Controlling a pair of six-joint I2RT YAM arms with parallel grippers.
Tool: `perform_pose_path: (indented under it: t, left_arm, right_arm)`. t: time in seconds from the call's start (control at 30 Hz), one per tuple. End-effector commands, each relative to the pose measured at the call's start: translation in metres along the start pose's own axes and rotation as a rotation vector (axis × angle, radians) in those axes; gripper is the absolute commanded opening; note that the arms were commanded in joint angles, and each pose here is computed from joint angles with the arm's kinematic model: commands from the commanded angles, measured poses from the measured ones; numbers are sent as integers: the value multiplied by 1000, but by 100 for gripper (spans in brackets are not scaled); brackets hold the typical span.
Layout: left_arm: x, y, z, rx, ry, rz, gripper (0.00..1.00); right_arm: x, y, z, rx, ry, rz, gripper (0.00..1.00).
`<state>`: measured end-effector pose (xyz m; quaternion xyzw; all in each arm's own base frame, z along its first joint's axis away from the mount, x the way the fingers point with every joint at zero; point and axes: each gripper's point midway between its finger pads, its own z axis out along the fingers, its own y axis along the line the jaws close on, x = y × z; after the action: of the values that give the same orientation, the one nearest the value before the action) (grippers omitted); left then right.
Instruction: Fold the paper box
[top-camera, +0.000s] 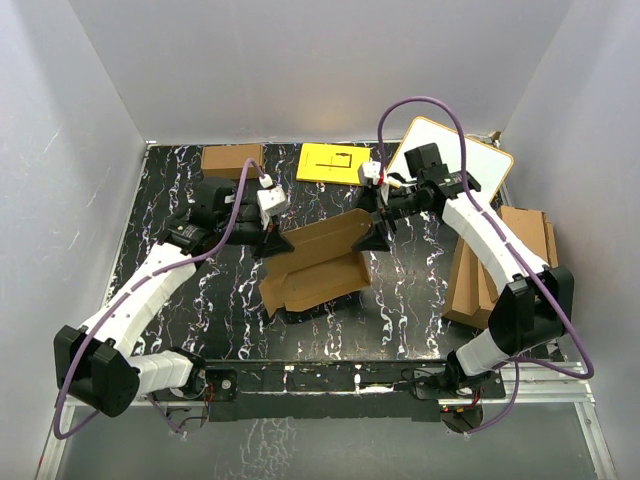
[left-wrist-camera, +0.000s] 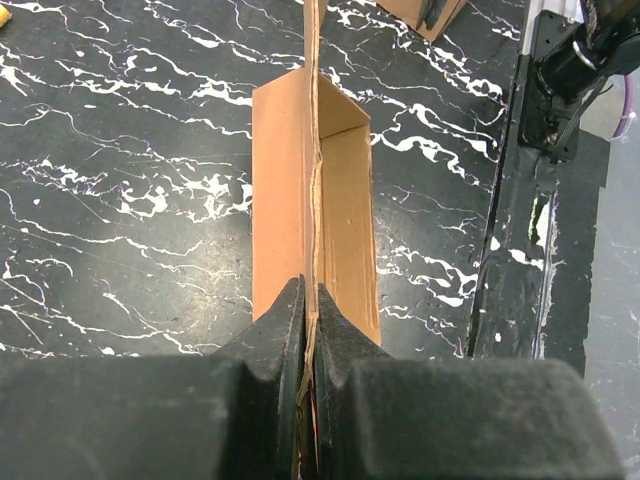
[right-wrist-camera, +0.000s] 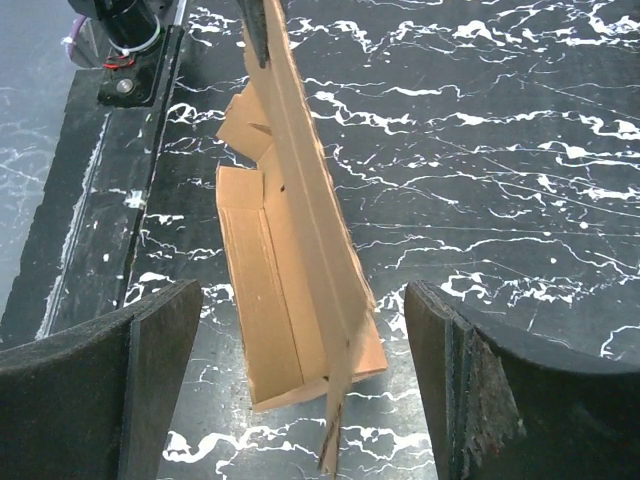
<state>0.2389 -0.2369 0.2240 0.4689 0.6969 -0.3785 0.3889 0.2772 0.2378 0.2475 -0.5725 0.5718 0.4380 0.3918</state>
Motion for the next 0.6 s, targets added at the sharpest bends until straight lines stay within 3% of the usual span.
perform_pose_path:
  t: [0.0,0.57]
  left_arm:
    - [-13,0,-2,1,-7,62,0]
    - [-12,-4,3,23,6,67,0]
  right_arm:
    - [-6,3,2,-3,13,-50,85]
    - [4,-1,15,0,87,-37,37]
